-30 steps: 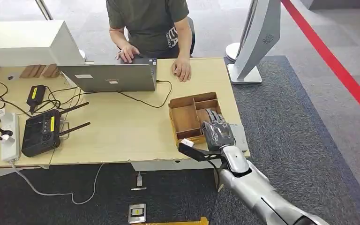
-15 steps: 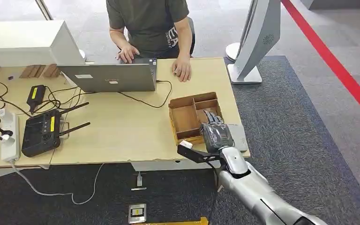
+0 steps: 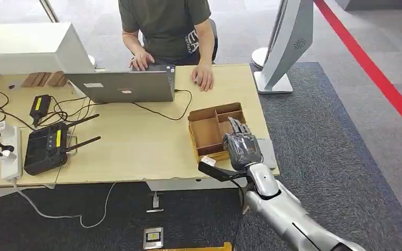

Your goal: Pass the card to the sensor for recognition and then transmit it.

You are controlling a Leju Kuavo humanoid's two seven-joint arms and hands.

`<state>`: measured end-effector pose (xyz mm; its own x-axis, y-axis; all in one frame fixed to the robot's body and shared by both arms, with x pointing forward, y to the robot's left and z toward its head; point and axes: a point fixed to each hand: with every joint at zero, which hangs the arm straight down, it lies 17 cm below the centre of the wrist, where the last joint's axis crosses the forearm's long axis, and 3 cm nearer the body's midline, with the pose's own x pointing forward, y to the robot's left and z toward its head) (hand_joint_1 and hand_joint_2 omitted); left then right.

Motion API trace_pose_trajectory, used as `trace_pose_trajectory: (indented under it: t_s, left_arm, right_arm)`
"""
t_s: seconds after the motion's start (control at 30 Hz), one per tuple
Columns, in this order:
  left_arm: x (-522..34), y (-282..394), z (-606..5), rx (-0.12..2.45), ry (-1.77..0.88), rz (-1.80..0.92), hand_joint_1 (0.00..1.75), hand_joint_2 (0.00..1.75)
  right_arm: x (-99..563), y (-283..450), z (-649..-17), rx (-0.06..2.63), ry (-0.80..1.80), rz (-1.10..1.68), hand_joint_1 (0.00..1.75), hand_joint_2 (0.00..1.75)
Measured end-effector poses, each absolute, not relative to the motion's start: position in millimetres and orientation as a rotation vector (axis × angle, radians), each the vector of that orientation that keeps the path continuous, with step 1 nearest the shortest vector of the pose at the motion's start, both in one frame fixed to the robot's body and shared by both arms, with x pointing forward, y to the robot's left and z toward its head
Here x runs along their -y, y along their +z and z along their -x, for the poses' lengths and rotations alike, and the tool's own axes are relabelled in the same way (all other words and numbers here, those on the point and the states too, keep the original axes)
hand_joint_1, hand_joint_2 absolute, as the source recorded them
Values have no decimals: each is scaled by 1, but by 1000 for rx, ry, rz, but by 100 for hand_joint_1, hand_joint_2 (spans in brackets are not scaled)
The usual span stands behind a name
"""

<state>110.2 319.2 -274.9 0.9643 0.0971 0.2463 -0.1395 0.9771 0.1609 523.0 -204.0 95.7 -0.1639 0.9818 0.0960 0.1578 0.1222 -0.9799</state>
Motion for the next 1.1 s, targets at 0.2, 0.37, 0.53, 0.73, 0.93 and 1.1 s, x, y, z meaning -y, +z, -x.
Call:
trace_pose_trajectory:
  t_s: [0.2, 0.37, 0.53, 0.73, 0.93, 1.1]
  left_arm:
    - [-319, -275, -109, 235, 117, -180, 0, 0]
    - [-317, -275, -110, 240, 117, -177, 0, 0]
    - [-316, -275, -111, 248, 116, -176, 0, 0]
    - [-315, -275, -111, 248, 112, -174, 0, 0]
    - [-313, -275, -112, 252, 85, -167, 0, 0]
    - [-311, -274, -115, 263, 65, -162, 0, 0]
  right_arm:
    - [203, 127, -517, 1612, 1116, 1250, 175, 175]
    - [202, 148, -513, 1665, 1089, 1278, 175, 175]
    - [202, 164, -510, 1704, 1058, 1297, 175, 175]
    - [201, 180, -506, 1758, 1022, 1308, 175, 175]
    - [190, 197, -515, 1784, 1075, 1330, 175, 175]
    - [183, 229, -536, 1786, 1119, 1383, 175, 175]
